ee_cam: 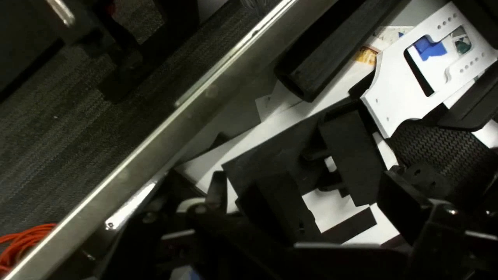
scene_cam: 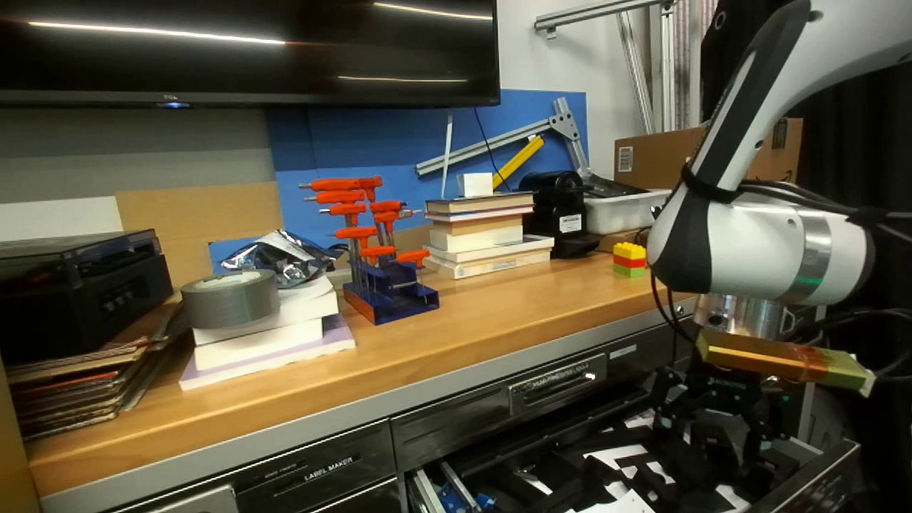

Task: Put the black objects on the table into the open drawer and then close the drawer

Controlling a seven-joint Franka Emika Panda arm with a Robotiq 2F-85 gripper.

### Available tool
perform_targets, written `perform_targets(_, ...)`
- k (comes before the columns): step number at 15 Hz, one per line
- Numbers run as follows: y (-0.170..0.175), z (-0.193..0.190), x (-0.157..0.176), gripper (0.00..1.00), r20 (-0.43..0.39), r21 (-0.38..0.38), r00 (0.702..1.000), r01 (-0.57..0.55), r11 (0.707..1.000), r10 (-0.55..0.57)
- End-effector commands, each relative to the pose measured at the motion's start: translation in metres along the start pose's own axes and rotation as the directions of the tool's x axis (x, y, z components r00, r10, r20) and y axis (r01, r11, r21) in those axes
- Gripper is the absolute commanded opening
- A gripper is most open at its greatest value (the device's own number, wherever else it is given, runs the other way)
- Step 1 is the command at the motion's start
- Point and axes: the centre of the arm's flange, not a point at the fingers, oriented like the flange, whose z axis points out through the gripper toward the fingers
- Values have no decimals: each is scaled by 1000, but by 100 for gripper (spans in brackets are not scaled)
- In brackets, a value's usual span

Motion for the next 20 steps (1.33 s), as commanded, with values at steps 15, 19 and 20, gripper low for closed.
perform_targets(15,25,0,-27,100,-173,-170,663,-748,641,728)
perform_targets(19,21,10,-33,100,-169,-241,662,-746,621,730)
perform_targets(20,18,15,-31,100,-152,-260,675,-732,629,722)
